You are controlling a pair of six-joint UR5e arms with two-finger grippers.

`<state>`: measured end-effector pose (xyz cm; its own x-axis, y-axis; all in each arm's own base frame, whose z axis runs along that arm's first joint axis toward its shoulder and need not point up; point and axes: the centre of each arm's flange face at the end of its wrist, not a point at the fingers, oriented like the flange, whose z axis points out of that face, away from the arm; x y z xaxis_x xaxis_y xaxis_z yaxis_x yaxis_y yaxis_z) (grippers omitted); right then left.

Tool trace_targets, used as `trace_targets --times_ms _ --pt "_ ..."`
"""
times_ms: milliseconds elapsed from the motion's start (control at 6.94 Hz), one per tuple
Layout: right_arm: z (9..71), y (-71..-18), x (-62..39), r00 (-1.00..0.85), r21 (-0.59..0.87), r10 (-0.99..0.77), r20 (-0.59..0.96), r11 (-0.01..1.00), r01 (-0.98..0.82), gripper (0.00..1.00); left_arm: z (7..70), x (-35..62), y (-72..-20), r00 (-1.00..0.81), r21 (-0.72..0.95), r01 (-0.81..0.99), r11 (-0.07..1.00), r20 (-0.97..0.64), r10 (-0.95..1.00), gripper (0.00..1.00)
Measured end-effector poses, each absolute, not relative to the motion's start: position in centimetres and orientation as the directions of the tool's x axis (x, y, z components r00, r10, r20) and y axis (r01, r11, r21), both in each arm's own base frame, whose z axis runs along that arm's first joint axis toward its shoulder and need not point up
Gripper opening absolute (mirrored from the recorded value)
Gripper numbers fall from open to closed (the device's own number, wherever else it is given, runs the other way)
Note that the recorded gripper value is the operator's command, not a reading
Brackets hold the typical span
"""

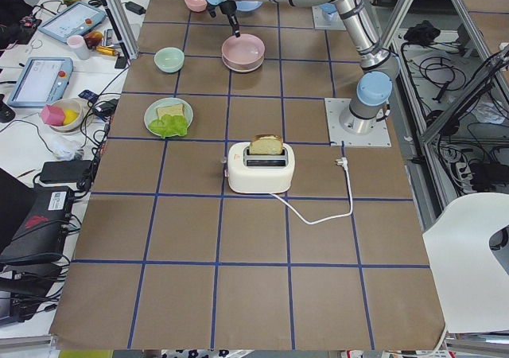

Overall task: Stack three plates with pink and blue
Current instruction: 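Lower the pink plate onto the cream plate and open the left gripper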

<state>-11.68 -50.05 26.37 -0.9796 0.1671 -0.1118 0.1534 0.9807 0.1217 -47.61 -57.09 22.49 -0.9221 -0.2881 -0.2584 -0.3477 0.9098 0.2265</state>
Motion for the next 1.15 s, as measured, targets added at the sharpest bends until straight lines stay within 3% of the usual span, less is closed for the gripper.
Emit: trace_targets --times_ms 1153 --pt "26.8 -50.2 -11.4 -0.980 0.111 0.160 -0.117 0.983 0.147 0.00 20.6 -47.6 -57.3 -0.914 0.243 -0.362 0.900 -0.284 -0.291 0.02"
